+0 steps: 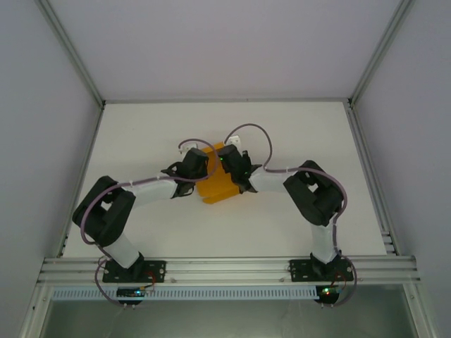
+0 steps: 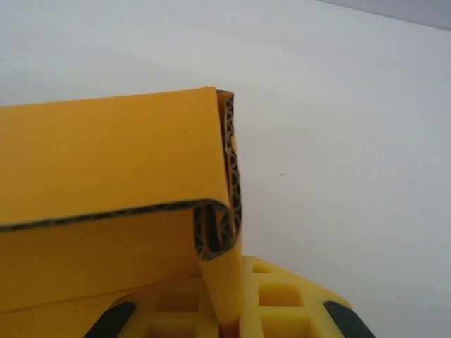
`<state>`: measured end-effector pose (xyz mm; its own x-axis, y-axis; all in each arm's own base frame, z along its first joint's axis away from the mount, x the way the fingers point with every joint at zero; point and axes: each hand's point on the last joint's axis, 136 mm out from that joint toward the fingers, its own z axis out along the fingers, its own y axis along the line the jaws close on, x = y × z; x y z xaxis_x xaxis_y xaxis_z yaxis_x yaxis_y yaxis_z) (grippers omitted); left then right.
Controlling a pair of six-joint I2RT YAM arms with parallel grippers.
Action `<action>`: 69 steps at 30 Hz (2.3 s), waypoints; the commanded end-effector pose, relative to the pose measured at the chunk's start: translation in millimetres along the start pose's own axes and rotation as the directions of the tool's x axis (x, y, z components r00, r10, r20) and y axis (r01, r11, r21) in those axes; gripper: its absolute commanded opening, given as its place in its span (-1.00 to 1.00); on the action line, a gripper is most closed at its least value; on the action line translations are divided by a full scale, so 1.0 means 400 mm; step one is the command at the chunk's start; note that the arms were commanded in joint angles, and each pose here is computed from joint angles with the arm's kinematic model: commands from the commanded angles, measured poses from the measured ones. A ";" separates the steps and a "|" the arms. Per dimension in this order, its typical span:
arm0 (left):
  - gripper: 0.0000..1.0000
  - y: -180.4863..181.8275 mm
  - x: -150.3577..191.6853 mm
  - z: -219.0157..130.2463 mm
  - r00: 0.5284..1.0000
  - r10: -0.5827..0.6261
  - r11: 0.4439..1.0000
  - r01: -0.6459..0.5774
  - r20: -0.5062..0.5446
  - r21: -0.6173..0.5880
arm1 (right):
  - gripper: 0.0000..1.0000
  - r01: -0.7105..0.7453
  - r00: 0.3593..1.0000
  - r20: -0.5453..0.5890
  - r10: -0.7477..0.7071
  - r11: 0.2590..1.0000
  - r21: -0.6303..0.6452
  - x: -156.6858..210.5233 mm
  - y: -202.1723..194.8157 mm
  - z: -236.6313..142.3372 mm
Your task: Assemble paper box
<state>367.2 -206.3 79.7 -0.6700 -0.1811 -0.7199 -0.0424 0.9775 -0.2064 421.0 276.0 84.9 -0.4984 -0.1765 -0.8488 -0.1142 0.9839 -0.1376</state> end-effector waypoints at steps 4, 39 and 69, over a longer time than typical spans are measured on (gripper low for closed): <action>-1.00 0.011 0.028 -0.004 0.998 -0.013 0.999 0.011 -0.058 -0.036 | -0.72 -0.028 0.998 -0.044 0.050 0.918 0.397 0.032 -0.170 -0.010; -1.00 0.013 0.042 -0.002 0.995 0.011 0.999 -0.015 -0.096 -0.047 | 0.11 -0.001 0.994 0.107 0.031 0.962 -0.272 0.024 -0.060 -0.068; -1.00 -0.010 0.038 0.003 0.992 0.037 0.999 -0.040 -0.120 -0.024 | -0.51 0.022 0.999 0.037 -0.008 0.921 -0.390 -0.003 -0.031 -0.004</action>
<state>363.5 -218.9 79.2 -0.7148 -0.1662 -0.6793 -0.0308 0.9779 -0.2068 414.8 266.0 94.7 -0.4492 -0.1657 -0.8779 -0.4745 0.8768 0.0773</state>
